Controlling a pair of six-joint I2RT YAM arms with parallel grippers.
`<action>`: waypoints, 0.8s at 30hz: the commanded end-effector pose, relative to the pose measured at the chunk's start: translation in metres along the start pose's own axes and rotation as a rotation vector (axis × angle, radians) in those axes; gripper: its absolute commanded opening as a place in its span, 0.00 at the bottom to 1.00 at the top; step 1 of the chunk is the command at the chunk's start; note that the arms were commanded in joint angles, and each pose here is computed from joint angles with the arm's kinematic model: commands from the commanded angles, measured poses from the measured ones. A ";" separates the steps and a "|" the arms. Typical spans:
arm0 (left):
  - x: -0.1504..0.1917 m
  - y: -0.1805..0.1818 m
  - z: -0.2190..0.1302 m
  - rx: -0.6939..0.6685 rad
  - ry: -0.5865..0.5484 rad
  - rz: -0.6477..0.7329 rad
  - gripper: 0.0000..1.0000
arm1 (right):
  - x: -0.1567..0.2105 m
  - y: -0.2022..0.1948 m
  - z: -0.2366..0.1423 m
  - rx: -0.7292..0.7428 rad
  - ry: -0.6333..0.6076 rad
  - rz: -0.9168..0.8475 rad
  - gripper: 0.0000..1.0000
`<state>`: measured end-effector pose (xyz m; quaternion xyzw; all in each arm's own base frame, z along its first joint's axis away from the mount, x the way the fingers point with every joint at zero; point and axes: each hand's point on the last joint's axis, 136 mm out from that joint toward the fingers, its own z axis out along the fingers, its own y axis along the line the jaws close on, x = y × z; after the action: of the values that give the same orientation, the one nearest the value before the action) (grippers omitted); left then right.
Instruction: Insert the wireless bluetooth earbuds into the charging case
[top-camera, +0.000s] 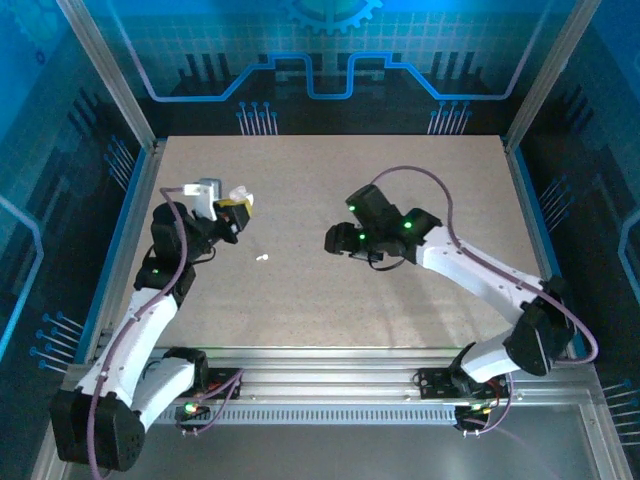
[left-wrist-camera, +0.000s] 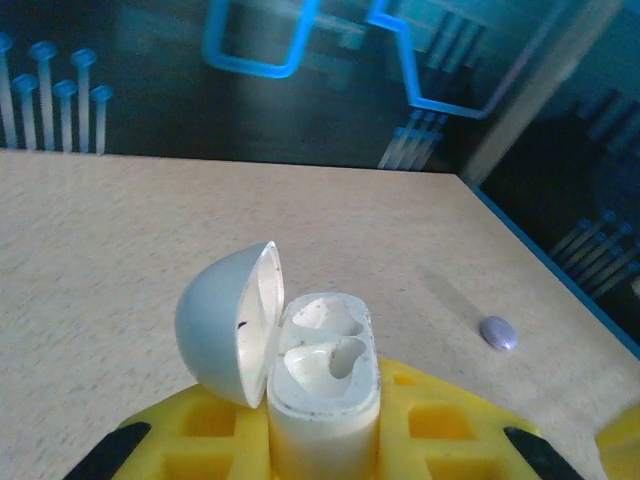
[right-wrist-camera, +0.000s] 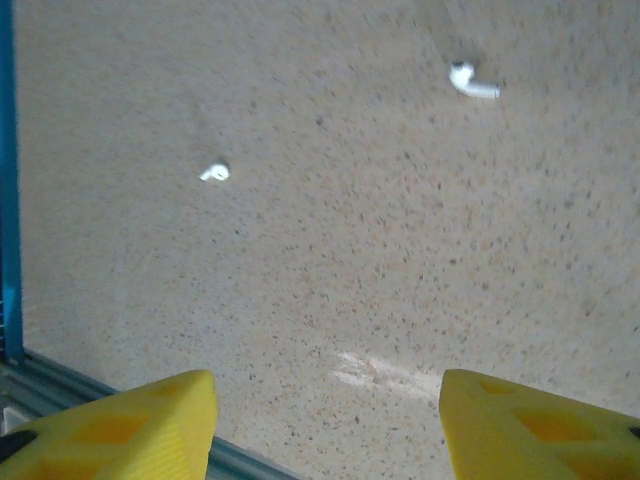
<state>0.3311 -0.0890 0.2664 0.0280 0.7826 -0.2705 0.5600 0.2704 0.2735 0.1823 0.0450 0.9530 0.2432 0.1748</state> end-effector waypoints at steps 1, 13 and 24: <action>0.018 0.029 -0.005 -0.081 0.025 -0.130 0.19 | 0.008 0.011 0.013 0.046 0.017 0.127 0.60; 0.022 0.061 -0.025 -0.288 0.000 -0.072 0.20 | 0.030 0.091 0.119 0.051 0.194 0.226 0.60; 0.018 0.063 -0.040 -0.380 0.010 0.027 0.21 | 0.022 0.107 0.173 0.082 0.185 0.289 0.48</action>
<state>0.3160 -0.0281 0.2288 -0.0738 0.8212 -0.1428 0.5475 0.3136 0.4452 0.1007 0.1461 0.9565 0.2453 0.0602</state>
